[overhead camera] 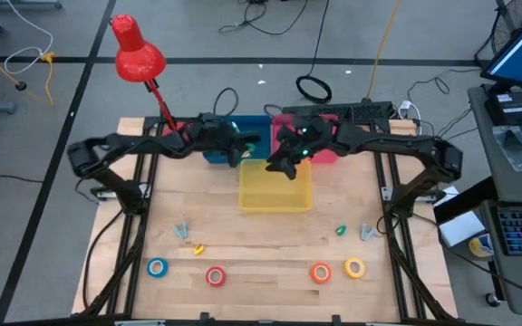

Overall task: Pick and place Stapler, Stapler remover, tape
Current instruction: Put the green stapler into the blue bin

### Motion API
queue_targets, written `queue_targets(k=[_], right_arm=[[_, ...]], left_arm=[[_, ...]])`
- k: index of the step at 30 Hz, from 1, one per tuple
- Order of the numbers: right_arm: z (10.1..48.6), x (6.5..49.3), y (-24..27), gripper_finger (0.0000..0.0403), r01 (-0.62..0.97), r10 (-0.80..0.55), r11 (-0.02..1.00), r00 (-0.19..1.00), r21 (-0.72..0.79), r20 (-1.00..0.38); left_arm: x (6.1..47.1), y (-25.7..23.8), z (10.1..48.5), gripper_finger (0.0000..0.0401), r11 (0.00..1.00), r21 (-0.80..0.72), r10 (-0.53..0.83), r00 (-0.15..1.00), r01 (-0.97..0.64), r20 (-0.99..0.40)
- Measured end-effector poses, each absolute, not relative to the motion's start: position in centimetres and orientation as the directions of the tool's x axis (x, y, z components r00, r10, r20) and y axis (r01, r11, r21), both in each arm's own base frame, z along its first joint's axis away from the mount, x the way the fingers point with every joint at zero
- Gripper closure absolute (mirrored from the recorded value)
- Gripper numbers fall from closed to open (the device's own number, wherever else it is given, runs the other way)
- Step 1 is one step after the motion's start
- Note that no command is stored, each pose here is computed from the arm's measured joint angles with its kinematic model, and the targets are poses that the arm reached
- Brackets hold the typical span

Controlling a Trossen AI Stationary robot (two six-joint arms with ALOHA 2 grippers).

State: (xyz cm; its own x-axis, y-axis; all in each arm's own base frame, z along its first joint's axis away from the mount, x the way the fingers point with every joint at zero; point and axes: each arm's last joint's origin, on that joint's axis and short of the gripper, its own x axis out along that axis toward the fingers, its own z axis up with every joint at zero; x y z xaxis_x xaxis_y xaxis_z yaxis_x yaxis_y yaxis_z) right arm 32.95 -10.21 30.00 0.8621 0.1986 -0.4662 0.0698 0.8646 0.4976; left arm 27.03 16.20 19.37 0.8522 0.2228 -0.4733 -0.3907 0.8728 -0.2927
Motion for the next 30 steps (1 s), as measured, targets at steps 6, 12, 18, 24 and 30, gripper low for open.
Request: queue_targets(k=[6,12,18,24,30], right_arm=[[32.1,31.2,-10.4,0.0218,0.069,0.170,0.871,0.887,0.487,-0.429],[32.7,29.9,-10.1,0.0218,0.094,0.168,0.864,0.873,0.494,-0.458],[32.5,29.3,-9.9,0.0218,0.157,0.131,0.865,0.845,0.476,-0.518],[31.7,29.2,-9.9,0.0218,0.163,0.136,0.863,0.836,0.478,-0.532],[29.5,28.8,-9.7,0.0218,0.203,0.154,0.841,0.799,0.502,-0.581]], left_arm=[[30.5,18.2,18.6,0.0323,0.899,-0.168,0.233,0.766,-0.405,-0.599],[32.3,19.6,17.3,0.0316,0.904,-0.098,0.231,0.667,-0.417,-0.709],[32.8,19.8,16.6,0.0314,0.907,-0.096,0.216,0.650,-0.409,-0.728],[32.8,19.8,16.6,0.0313,0.912,-0.092,0.209,0.645,-0.400,-0.735],[32.7,19.8,16.6,0.0313,0.912,-0.093,0.208,0.644,-0.400,-0.736]])
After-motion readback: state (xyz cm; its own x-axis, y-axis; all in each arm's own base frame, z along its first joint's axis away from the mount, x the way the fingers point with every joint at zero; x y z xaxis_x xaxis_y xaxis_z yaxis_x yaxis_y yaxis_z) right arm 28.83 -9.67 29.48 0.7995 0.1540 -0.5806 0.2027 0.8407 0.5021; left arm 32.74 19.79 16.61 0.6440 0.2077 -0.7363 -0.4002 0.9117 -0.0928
